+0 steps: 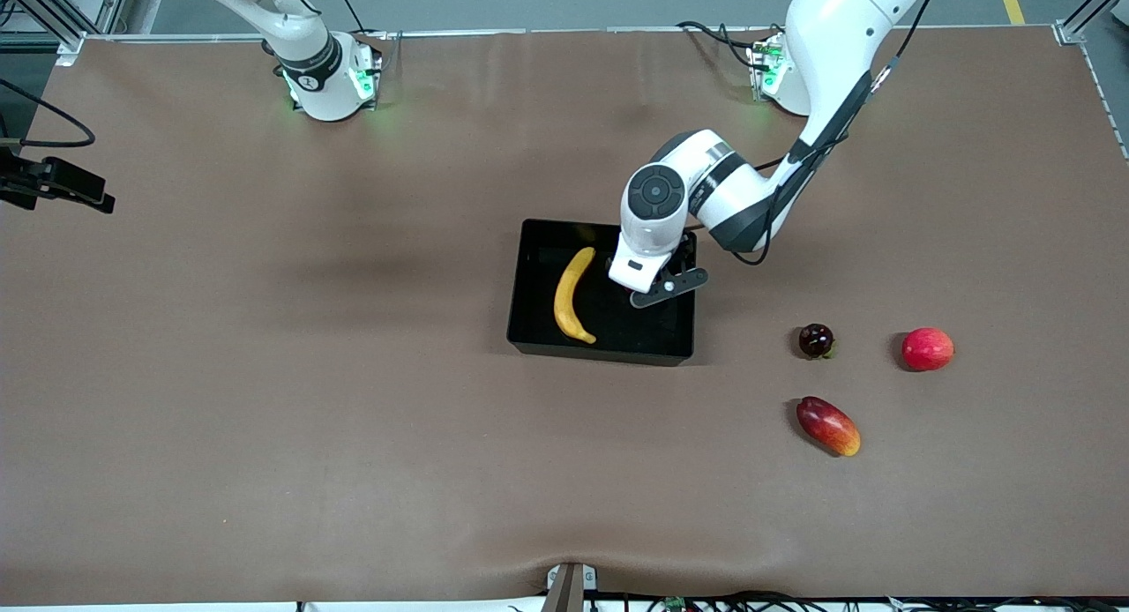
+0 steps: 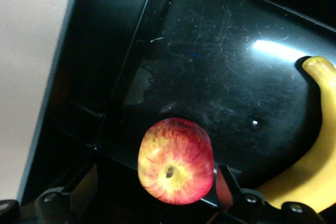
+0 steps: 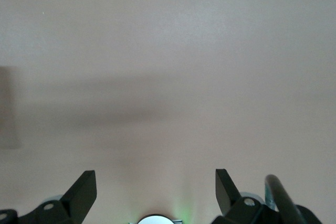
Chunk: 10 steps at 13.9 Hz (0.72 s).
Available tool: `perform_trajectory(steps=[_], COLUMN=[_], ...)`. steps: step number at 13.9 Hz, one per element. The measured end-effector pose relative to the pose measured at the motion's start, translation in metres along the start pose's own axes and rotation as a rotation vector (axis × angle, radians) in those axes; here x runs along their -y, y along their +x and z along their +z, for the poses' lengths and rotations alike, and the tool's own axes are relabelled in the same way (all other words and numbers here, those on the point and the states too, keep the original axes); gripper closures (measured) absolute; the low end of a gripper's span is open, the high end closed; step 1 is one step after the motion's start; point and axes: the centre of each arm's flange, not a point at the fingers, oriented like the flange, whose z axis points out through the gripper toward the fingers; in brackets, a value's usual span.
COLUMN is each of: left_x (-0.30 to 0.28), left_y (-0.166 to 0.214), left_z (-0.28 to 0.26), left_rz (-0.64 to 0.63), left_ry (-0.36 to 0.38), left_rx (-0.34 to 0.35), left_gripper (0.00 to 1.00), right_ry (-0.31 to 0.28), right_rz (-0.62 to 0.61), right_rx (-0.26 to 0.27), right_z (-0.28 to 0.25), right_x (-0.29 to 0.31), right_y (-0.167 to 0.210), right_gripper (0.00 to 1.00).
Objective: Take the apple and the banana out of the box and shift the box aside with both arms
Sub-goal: 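Reach the left gripper into the black tray and grasp the red apple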
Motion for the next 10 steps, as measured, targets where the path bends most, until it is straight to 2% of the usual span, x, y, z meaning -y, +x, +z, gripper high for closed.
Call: perform_trajectory(steps=[4,10], left_x=[-0.004,-0.007], left_y=[0.002,-0.003], left_z=[0.010,0.029], left_rz=[0.010,0.015], left_ry=[-0.014,0.002], left_rx=[-0.005,0.013], left_gripper=[0.00,0.00], right_ry=[0.000,0.000], right_rz=[0.000,0.000], right_rx=[0.000,0.000], right_z=[0.000,0.000], right_x=[0.000,0.000], right_y=[0.000,0.000], right_gripper=[0.00,0.00])
